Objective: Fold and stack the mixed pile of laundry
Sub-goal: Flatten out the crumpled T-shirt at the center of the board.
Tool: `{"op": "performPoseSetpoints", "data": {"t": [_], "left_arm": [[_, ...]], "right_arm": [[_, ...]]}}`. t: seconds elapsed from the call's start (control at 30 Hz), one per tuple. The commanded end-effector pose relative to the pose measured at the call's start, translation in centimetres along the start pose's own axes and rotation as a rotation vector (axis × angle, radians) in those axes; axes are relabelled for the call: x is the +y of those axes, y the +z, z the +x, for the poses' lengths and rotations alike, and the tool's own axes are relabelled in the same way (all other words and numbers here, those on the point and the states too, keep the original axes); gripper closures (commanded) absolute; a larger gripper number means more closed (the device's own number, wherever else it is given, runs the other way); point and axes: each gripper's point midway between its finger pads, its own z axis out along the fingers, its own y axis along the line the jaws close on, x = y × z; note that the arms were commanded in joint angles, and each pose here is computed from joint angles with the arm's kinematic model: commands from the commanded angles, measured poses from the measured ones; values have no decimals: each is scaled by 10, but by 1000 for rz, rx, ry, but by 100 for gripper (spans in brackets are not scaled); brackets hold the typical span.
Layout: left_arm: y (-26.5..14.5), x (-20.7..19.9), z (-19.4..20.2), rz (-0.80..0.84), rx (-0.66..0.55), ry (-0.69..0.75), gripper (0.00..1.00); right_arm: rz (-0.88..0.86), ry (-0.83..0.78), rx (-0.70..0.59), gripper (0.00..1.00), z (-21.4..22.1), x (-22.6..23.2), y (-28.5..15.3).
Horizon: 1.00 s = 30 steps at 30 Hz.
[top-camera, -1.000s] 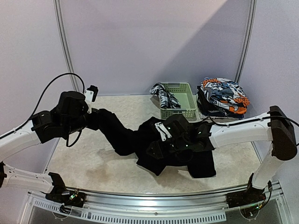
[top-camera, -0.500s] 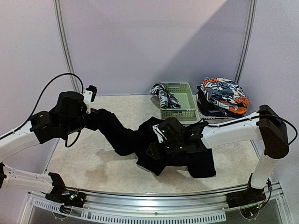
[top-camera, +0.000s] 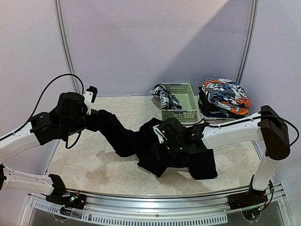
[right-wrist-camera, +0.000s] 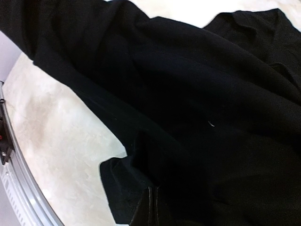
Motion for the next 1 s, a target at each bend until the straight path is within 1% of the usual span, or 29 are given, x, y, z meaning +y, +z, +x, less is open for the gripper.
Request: {"op": "performPoseSetpoints", "data": {"t": [0.0,0.17,0.23,0.3,0.4,0.57,0.67,0.77,0.97], "left_arm": [[-10,15,-8,-57,-19,-4,100],[-36,35,-36,-120,-92,-21,100],[-45,41,-44,-135,-113,-25,100],[-54,45,-54,-143,-137,-32,100],[-69,53,-69,-158,-175,-47,100],[-96,66,-90,-170,-239,-69,100],[-117,77,-103,-182,-286,-86,100],[-140,86,-118,-171,-348,-113,100],[-180,99,-150,-159,-463,-157,100]], "right_arm": [[73,-58,-47,100,-29,-1,-35],[228,-160,-110,100,-63,-16,-103],[302,-189,-160,100,-78,-25,-132],[357,-199,-224,100,-91,-33,-164],[411,-201,-298,100,-103,-41,-200],[493,-172,-451,100,-119,-56,-274],[483,-162,-539,100,-125,-58,-310],[446,-175,-614,100,-129,-54,-337],[273,-242,-796,100,-145,-25,-412]]}}
